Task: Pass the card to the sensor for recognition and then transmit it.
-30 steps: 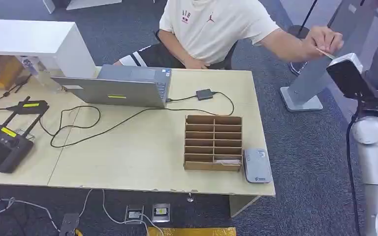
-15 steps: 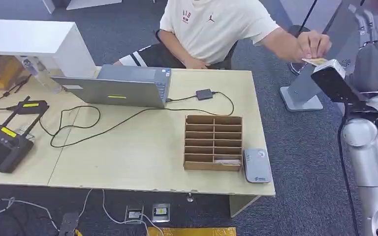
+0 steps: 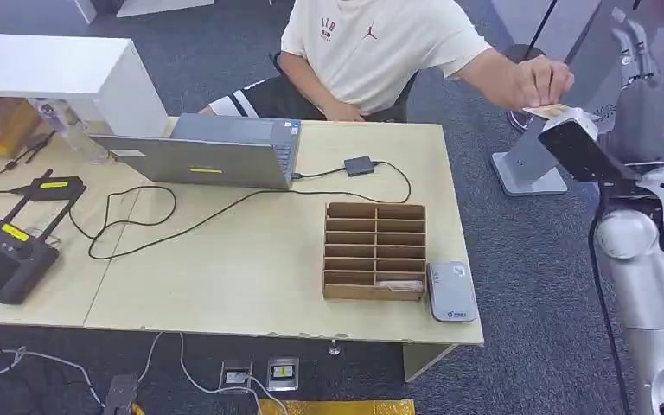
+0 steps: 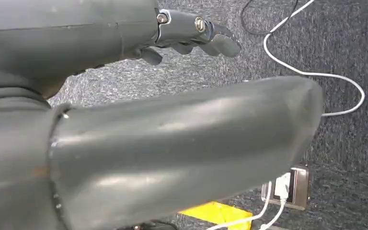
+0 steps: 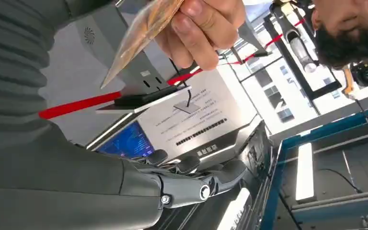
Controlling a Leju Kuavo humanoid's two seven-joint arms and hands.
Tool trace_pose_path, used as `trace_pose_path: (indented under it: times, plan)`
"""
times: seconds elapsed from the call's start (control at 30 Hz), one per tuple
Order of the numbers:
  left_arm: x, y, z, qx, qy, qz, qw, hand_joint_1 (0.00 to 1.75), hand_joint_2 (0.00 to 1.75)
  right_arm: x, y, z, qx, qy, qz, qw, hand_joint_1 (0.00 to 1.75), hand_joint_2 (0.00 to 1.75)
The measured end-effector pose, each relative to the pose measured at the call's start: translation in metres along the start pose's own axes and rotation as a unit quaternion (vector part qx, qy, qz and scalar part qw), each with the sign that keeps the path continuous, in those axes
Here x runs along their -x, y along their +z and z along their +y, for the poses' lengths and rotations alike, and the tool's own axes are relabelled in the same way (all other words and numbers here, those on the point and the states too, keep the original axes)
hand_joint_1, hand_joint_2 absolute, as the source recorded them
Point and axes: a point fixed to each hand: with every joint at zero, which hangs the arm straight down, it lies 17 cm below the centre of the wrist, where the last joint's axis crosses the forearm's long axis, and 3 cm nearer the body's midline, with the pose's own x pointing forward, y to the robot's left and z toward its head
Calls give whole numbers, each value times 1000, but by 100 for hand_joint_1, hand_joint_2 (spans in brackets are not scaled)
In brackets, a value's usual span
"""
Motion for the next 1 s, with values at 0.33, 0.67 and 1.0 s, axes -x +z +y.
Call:
trace_pose_path:
  times: [0.33, 0.67, 1.0]
  plan:
    - [-19, -13, 5, 22, -27, -5, 999, 0, 0, 20, 33, 45, -122, -30, 44, 991, 175, 175]
    - [-27, -18, 8, 25, -42, -13, 999, 0, 0, 22, 39, 44, -130, -23, 45, 990, 175, 175]
    - [-32, -19, 8, 26, -48, -17, 998, 0, 0, 23, 41, 47, -134, -19, 46, 990, 0, 175]
